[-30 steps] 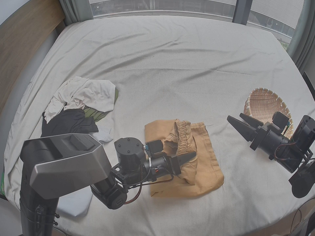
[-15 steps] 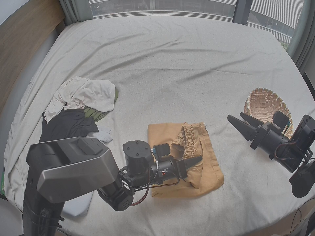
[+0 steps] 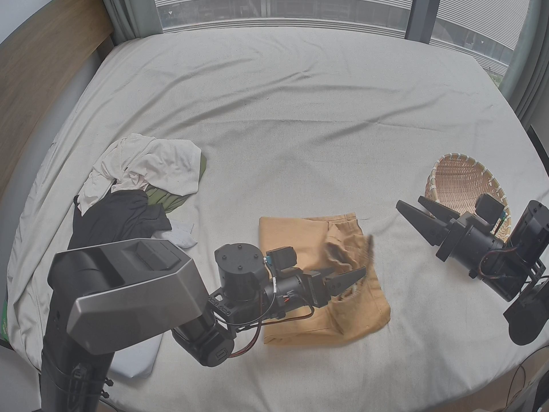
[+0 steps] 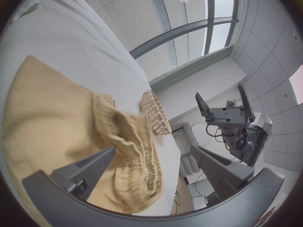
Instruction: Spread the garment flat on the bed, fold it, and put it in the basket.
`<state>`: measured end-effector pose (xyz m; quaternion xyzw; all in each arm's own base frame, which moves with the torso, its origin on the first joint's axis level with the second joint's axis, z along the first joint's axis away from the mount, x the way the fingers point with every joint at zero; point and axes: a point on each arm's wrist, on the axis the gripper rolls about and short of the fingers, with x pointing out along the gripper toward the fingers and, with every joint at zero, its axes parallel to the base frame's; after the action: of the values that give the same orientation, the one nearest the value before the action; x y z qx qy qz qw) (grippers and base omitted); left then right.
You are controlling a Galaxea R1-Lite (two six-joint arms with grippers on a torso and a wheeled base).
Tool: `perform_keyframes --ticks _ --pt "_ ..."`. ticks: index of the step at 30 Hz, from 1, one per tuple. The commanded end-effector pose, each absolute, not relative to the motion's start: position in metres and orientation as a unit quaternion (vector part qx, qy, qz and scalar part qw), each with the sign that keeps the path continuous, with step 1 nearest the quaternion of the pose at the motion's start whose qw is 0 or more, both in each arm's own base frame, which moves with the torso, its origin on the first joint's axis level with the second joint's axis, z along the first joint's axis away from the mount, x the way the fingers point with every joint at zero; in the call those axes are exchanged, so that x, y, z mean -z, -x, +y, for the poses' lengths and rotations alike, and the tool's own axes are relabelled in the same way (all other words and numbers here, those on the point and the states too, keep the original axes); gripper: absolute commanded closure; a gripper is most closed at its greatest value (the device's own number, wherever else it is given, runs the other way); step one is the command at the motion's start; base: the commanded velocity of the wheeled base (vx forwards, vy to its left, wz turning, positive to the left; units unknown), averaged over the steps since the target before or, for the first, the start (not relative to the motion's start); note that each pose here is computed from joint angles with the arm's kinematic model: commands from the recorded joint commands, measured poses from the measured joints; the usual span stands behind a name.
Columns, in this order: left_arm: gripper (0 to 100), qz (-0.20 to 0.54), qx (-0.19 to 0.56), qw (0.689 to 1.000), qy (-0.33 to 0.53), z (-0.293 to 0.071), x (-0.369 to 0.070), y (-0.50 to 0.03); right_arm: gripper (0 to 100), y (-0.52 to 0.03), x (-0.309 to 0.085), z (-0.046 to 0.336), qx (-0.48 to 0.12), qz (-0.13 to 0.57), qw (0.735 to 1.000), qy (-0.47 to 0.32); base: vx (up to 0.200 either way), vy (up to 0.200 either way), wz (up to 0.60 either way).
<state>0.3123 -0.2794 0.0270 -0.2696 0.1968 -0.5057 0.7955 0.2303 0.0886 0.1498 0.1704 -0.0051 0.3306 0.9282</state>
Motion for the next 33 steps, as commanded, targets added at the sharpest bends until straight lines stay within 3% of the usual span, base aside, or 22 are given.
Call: perform_keyframes --ticks 1,9,24,33 --pt "0 0.195 0.503 0.798 0.27 -0.277 -0.028 -0.312 0 -0.23 -0.15 0.089 -0.331 -0.005 0.928 -0.17 0.0 0.0 0.0" --pt "0 0.181 0.485 0.814 0.264 -0.256 -0.046 -0.307 0 -0.23 -0.148 0.089 -0.33 -0.001 0.928 -0.17 0.0 0.0 0.0" --pt "0 0.13 0.437 0.851 0.26 -0.13 -0.105 -0.264 0 -0.219 -0.13 0.09 -0.331 0.046 0.927 -0.168 0.0 0.0 0.0" --pt "0 0.103 0.412 0.874 0.236 -0.094 -0.114 -0.261 0 -0.217 -0.114 0.085 -0.315 0.078 0.933 -0.157 0.0 0.0 0.0"
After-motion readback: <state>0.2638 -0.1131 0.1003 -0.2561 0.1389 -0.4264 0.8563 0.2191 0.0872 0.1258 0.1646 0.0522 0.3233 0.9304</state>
